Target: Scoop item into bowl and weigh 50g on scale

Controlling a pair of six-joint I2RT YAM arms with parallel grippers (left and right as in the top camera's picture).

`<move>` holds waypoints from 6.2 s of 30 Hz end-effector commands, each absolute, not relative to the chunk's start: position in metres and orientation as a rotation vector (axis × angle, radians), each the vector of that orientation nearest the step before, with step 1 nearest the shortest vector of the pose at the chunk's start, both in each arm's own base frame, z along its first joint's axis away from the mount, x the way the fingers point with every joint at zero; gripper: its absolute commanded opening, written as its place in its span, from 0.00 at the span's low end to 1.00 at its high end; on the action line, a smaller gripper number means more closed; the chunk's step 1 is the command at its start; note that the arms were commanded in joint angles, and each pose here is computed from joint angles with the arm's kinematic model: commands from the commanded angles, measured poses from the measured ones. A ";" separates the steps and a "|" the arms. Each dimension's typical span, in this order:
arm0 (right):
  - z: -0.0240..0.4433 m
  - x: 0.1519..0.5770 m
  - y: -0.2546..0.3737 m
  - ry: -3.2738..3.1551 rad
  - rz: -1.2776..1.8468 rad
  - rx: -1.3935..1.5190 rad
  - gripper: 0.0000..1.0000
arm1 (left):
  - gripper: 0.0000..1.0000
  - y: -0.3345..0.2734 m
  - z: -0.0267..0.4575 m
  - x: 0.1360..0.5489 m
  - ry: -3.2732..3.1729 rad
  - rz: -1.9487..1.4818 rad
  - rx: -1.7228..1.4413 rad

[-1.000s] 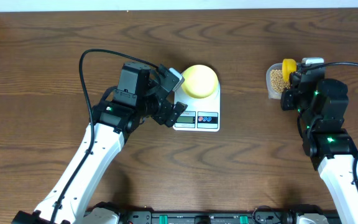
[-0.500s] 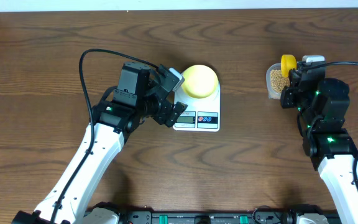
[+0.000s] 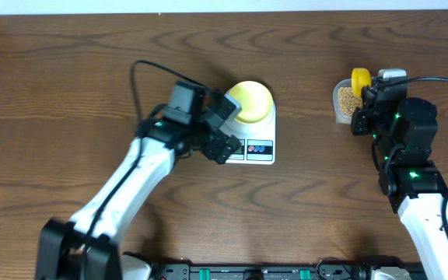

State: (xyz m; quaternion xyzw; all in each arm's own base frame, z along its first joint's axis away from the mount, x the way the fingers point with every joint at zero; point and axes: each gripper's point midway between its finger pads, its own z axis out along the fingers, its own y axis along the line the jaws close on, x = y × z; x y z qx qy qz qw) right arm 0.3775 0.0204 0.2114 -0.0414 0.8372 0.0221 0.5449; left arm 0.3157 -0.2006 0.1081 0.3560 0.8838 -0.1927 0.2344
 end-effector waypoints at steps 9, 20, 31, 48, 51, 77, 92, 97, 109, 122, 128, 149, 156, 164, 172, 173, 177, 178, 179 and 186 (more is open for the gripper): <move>0.222 0.381 0.021 1.962 0.064 -0.090 0.01 | 0.88 -0.192 0.064 0.338 2.583 -0.213 0.713; 0.223 0.381 0.021 1.957 0.063 -0.089 0.01 | 0.88 -0.193 0.042 0.342 2.643 -0.197 0.617; 0.224 0.381 0.021 1.954 0.064 -0.090 0.01 | 0.89 -0.210 0.040 0.328 2.628 -0.051 0.615; 0.224 0.381 0.021 1.955 0.064 -0.090 0.01 | 0.88 -0.214 0.040 0.328 2.610 -0.058 0.603; 0.223 0.381 0.021 1.955 0.064 -0.090 0.01 | 0.89 -0.214 0.037 0.328 2.616 -0.052 0.604; 0.223 0.381 0.021 1.956 0.064 -0.090 0.01 | 0.88 -0.211 0.018 0.333 2.632 -0.003 0.598; 0.221 0.381 0.021 1.964 0.064 -0.090 0.01 | 0.88 -0.213 0.016 0.335 2.626 -0.008 0.595; 0.222 0.381 0.021 1.963 0.064 -0.090 0.01 | 0.88 -0.213 0.016 0.335 2.626 -0.008 0.594; 0.222 0.381 0.021 1.962 0.064 -0.090 0.01 | 0.88 -0.214 0.015 0.335 2.629 -0.015 0.570; 0.222 0.381 0.021 1.962 0.064 -0.090 0.01 | 0.89 -0.223 0.017 0.330 2.606 0.009 0.605; 0.222 0.381 0.021 1.962 0.064 -0.090 0.01 | 0.88 -0.215 0.018 0.335 2.608 0.050 0.512; 0.222 0.381 0.021 1.962 0.064 -0.090 0.01 | 0.88 -0.213 0.009 0.333 2.627 0.066 0.519; 0.222 0.381 0.021 1.963 0.064 -0.090 0.01 | 0.88 -0.212 0.008 0.332 2.634 0.072 0.522; 0.221 0.380 0.021 1.966 0.064 -0.090 0.01 | 0.88 -0.208 0.005 0.327 2.658 0.092 0.532; 0.222 0.381 0.021 1.962 0.063 -0.090 0.01 | 0.88 -0.203 -0.002 0.323 2.683 0.122 0.542; 0.222 0.381 0.021 1.962 0.064 -0.090 0.01 | 0.88 -0.203 -0.002 0.323 2.682 0.122 0.541; 0.222 0.381 0.021 1.963 0.064 -0.090 0.01 | 0.88 -0.204 -0.002 0.324 2.677 0.118 0.541; 0.221 0.381 0.021 1.964 0.064 -0.090 0.01 | 0.89 -0.204 -0.002 0.324 2.676 0.119 0.544; 0.221 0.380 0.021 1.965 0.064 -0.090 0.01 | 0.89 -0.205 -0.001 0.325 2.673 0.117 0.544; 0.223 0.381 0.021 1.959 0.063 -0.090 0.01 | 0.88 -0.210 0.020 0.330 2.620 0.078 0.540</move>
